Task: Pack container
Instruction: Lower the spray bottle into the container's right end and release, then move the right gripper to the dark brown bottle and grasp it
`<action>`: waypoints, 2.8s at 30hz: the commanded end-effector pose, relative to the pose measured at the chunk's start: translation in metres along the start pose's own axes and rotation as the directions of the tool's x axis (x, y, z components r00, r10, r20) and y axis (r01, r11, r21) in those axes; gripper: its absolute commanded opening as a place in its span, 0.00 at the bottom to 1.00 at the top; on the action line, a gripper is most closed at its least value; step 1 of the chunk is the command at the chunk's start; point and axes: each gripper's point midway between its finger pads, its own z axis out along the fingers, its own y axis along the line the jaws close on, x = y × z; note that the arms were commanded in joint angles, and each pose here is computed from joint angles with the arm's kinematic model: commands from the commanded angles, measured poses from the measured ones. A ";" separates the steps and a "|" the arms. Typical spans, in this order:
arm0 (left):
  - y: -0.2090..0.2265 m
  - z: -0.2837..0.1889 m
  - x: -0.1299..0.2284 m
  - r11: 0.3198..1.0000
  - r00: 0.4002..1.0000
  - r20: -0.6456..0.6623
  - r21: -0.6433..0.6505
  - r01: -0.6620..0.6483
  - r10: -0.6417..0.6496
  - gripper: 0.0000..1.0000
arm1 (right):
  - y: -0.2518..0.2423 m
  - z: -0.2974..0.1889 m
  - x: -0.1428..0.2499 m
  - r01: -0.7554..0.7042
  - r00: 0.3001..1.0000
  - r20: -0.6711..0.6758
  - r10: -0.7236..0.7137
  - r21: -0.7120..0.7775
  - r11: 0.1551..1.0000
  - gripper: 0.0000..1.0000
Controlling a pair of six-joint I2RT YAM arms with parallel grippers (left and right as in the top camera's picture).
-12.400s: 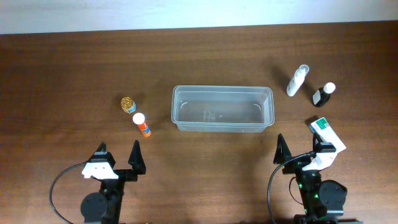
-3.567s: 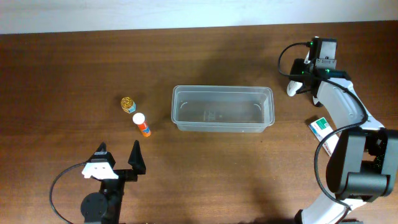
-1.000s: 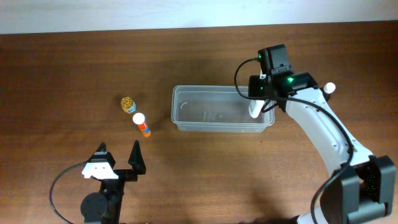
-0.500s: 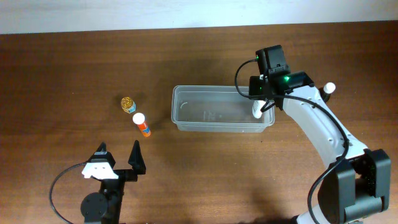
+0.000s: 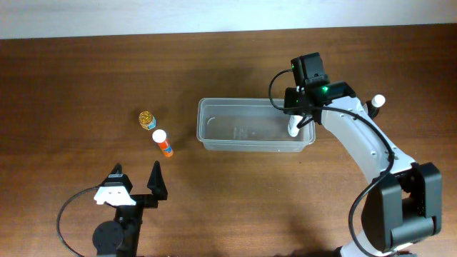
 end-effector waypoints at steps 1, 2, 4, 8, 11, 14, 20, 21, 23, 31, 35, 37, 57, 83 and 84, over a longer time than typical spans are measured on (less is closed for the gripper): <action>-0.001 0.000 0.001 1.000 1.000 0.001 0.007 -0.015 0.015 0.99 | 0.005 -0.004 -0.010 -0.013 0.999 0.035 0.013 -0.004 1.000 0.23; -0.001 0.000 0.001 1.000 1.000 0.001 0.007 -0.015 0.015 1.00 | 0.005 -0.004 -0.010 -0.013 0.999 0.035 0.013 -0.004 1.000 0.30; -0.001 0.000 0.001 1.000 1.000 0.001 0.007 -0.015 0.015 0.99 | 0.005 -0.004 -0.010 -0.013 0.999 0.035 0.013 -0.003 1.000 0.33; -0.001 0.000 0.001 1.000 1.000 0.001 0.007 -0.015 0.015 0.99 | 0.005 -0.004 -0.010 -0.013 0.999 0.035 0.013 -0.003 1.000 0.33; -0.001 0.000 0.001 1.000 1.000 0.001 0.007 -0.015 0.015 1.00 | 0.004 -0.004 -0.011 -0.013 0.999 0.039 0.013 -0.001 1.000 0.33; -0.001 0.000 0.001 1.000 1.000 0.001 0.007 -0.015 0.015 0.99 | 0.003 -0.004 -0.012 -0.016 0.999 0.045 0.016 0.003 1.000 0.33; -0.001 0.000 0.001 1.000 1.000 0.001 0.007 -0.015 0.015 0.99 | -0.004 -0.015 -0.034 0.013 0.991 0.131 -0.020 0.053 0.999 0.32; -0.001 0.000 0.001 1.000 1.000 0.001 0.007 -0.015 0.015 0.99 | -0.002 -0.026 -0.045 0.015 0.986 0.165 -0.022 0.043 0.999 0.32; -0.001 0.000 0.001 1.000 1.000 0.001 0.006 -0.015 0.015 0.99 | 0.001 -0.049 -0.063 0.005 0.977 0.213 -0.010 0.026 1.000 0.32; -0.001 0.000 0.001 1.000 1.000 0.001 0.006 -0.015 0.015 0.99 | -0.039 -0.154 -0.099 0.013 0.949 0.306 -0.078 0.211 0.977 0.50; -0.001 0.000 0.001 1.000 1.000 0.001 0.007 -0.015 0.015 0.99 | -0.067 -0.189 -0.094 -0.022 0.946 0.312 -0.087 0.330 0.944 0.53; -0.001 0.000 0.001 1.000 1.000 0.001 0.006 -0.015 0.015 0.99 | -0.080 -0.199 -0.087 -0.061 0.948 0.313 -0.061 0.365 0.929 0.56; -0.001 0.000 0.001 1.000 1.000 0.001 0.006 -0.015 0.015 0.99 | -0.183 -0.131 -0.046 -0.129 0.992 0.000 0.129 0.062 0.990 0.71; -0.001 0.000 0.001 1.000 1.000 0.001 0.007 -0.015 0.015 1.00 | -0.227 0.010 -0.030 -0.003 0.976 -0.218 0.023 0.093 0.996 0.79; -0.001 0.000 0.001 1.000 1.000 0.001 0.007 -0.015 0.015 0.99 | -0.228 0.010 -0.031 -0.018 0.977 -0.209 0.033 0.072 0.997 0.79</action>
